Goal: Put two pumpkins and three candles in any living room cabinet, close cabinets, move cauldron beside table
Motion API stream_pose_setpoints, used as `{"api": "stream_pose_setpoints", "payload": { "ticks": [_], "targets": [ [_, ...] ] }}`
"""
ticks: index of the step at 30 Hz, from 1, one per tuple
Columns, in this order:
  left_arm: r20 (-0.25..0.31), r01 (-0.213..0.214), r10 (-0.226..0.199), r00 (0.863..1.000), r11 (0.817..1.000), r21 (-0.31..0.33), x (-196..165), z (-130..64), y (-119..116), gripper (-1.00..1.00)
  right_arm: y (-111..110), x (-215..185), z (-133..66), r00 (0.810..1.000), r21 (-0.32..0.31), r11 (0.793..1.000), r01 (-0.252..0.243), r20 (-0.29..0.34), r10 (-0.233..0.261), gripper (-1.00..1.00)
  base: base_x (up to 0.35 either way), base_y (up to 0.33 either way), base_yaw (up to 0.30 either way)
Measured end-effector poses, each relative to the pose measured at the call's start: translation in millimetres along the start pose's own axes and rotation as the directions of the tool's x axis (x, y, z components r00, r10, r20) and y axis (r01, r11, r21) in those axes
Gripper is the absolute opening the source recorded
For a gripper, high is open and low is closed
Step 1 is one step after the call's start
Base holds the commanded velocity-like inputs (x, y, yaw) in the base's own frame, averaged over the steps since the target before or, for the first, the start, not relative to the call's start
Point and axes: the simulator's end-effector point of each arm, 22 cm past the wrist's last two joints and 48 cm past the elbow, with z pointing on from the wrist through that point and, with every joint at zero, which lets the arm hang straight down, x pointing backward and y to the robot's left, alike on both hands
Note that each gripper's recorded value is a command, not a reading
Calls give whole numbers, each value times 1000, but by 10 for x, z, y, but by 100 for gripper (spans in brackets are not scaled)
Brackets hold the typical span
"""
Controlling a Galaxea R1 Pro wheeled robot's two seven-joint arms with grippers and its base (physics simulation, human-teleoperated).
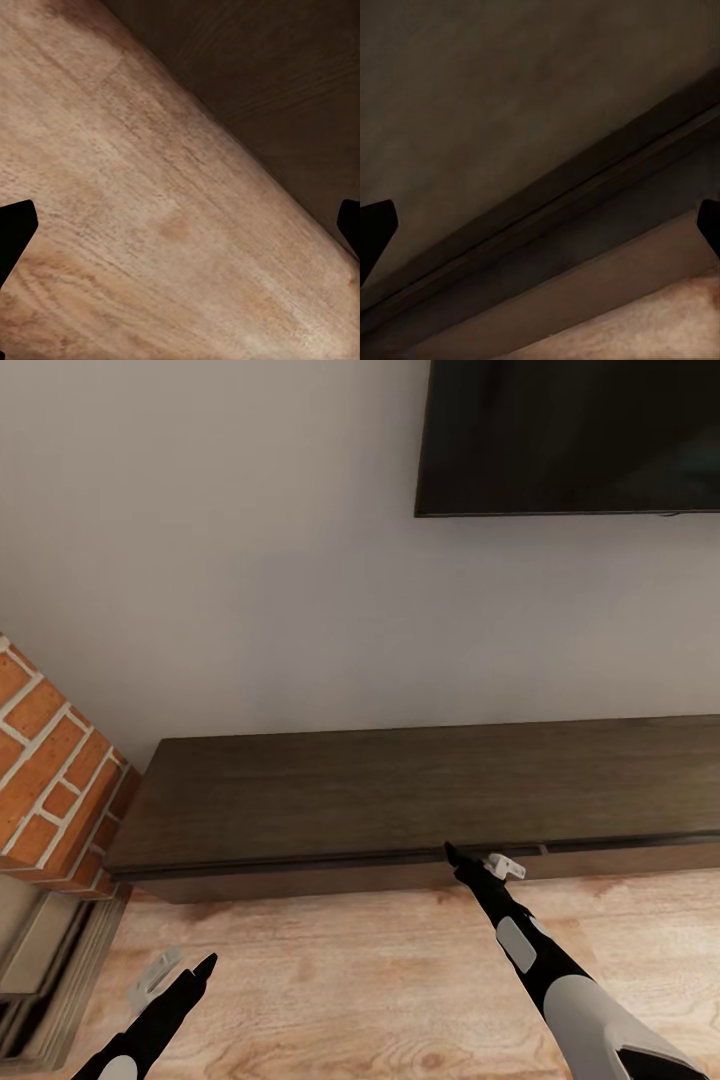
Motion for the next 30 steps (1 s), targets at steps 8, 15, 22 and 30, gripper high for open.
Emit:
{"api": "stream_pose_setpoints", "payload": {
  "ticks": [8, 15, 22, 30],
  "targets": [
    [-2, 0, 0, 1000, 1000, 0, 6, 0, -2, 100, -49, 83, -47, 1000, 7, 1000, 1, -12, -1, 100, 0, 0, 0],
    [-3, 1, -1, 1000, 1000, 0, 2, -1, 0, 100, -54, 93, -53, 1000, 8, 1000, 1, -13, -1, 100, -15, 0, 0],
    [-4, 1, -1, 1000, 1000, 0, 8, 0, -1, 100, -37, 72, -49, 1000, 2, 1000, 3, -9, -3, 100, -260, 0, 0],
    [-4, 0, 0, 1000, 1000, 0, 8, 0, 0, 100, 101, -3, -46, 1000, -57, 998, 12, 6, -11, 100, -321, 0, 0]
  ]
}}
